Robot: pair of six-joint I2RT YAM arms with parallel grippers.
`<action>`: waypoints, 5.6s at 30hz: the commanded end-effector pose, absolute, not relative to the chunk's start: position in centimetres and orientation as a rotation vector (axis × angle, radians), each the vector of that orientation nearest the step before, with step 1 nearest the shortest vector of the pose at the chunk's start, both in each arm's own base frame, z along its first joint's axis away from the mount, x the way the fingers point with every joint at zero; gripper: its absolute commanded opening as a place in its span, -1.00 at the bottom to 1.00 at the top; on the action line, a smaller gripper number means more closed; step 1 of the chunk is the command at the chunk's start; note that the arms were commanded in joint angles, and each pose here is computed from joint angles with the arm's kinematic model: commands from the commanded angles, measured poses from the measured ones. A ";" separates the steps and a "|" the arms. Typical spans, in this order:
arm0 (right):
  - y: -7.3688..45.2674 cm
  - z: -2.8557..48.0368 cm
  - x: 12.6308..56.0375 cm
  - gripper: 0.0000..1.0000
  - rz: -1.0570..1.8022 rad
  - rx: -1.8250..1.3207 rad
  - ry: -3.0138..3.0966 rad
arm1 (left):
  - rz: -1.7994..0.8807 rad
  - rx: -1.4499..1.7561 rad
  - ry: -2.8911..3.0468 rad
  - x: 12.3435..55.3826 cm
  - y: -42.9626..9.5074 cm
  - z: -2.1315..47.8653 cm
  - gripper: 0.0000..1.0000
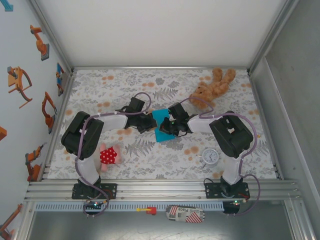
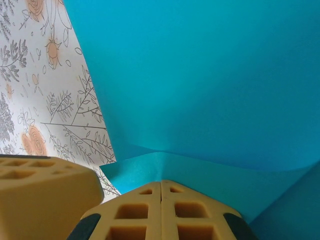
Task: Fold a paper plane with a square sheet of paper (pick it up from the middle)
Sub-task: Fold the triangle a second time at the center of the table.
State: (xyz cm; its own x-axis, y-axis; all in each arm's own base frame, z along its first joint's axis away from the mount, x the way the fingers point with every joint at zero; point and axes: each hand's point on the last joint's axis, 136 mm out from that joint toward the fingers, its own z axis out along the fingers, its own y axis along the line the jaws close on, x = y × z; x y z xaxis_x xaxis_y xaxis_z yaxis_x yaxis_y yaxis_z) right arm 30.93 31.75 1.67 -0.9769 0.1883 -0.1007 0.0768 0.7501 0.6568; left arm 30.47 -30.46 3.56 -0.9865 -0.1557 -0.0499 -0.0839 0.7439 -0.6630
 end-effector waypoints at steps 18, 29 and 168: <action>30.4 0.3 29.7 -1.00 0.951 0.252 2.849 | -0.773 -0.142 2.974 30.2 -29.0 0.1 -1.00; 32.1 4.0 31.9 -1.00 1.068 0.141 2.703 | -0.683 -0.099 3.024 30.0 -28.3 -0.9 -1.00; 25.1 -6.3 28.5 -1.00 0.731 0.361 3.010 | -0.840 0.158 3.137 23.5 -29.3 -0.4 -1.00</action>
State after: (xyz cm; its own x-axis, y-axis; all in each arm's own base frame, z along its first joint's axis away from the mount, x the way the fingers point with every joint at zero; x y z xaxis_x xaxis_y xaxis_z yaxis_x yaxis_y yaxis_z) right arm 33.15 29.84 1.35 -0.9692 0.2100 -0.1284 0.0663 0.7250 0.6855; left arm 26.96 -32.23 1.25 -0.9966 0.0792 -0.0209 0.0767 0.8134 -0.5766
